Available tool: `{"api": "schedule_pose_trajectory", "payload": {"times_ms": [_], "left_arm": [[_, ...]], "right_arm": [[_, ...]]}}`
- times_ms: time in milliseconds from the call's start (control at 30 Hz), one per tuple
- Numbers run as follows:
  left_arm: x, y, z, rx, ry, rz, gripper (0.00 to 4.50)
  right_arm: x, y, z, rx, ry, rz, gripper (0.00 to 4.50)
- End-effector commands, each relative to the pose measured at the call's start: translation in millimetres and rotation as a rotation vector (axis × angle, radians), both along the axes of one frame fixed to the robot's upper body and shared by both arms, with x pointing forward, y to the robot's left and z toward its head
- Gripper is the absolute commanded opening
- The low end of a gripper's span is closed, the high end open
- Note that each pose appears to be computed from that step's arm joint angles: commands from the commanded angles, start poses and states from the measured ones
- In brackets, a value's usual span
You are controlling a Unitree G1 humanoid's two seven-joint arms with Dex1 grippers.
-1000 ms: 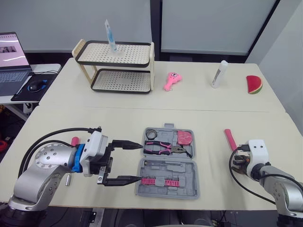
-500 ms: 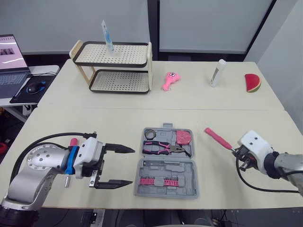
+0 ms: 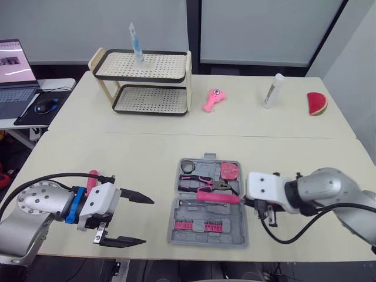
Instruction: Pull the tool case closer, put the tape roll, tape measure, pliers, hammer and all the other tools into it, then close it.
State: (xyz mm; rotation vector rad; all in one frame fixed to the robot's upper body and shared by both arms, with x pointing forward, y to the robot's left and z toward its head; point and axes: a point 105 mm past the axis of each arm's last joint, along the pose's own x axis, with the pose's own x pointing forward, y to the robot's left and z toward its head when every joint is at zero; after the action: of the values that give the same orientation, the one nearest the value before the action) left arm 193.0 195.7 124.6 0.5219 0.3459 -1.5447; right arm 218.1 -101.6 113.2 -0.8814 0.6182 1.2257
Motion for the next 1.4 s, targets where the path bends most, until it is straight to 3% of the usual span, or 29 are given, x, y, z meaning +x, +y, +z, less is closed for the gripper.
{"api": "schedule_pose_trajectory", "payload": {"times_ms": [33,433,1100,1167,1367,1400], "left_arm": [[0.9,1.7,0.4,0.037,-0.021,-0.017,4.5],[-0.9,-1.3,-4.0,0.061,-0.023,-0.019,4.5],[-0.2,-5.5,-5.8,0.053,-0.037,-0.005,4.5],[0.2,-5.9,-6.0,0.052,-0.038,-0.006,4.5],[1.2,-5.9,-6.7,0.051,-0.041,-0.004,4.5],[1.2,-5.9,-6.8,0.051,-0.042,-0.004,4.5]], "right_arm": [[-4.0,14.8,-1.9,-0.006,-0.022,0.039,0.17],[4.3,44.1,-34.0,-0.035,-0.02,0.085,0.17],[11.4,55.1,-48.6,-0.033,-0.027,0.107,0.17],[9.8,55.8,-45.7,-0.019,-0.014,0.109,0.92],[6.9,62.8,-23.5,0.063,0.004,0.109,2.13],[6.0,63.5,-20.3,0.076,0.009,0.111,2.13]]}}
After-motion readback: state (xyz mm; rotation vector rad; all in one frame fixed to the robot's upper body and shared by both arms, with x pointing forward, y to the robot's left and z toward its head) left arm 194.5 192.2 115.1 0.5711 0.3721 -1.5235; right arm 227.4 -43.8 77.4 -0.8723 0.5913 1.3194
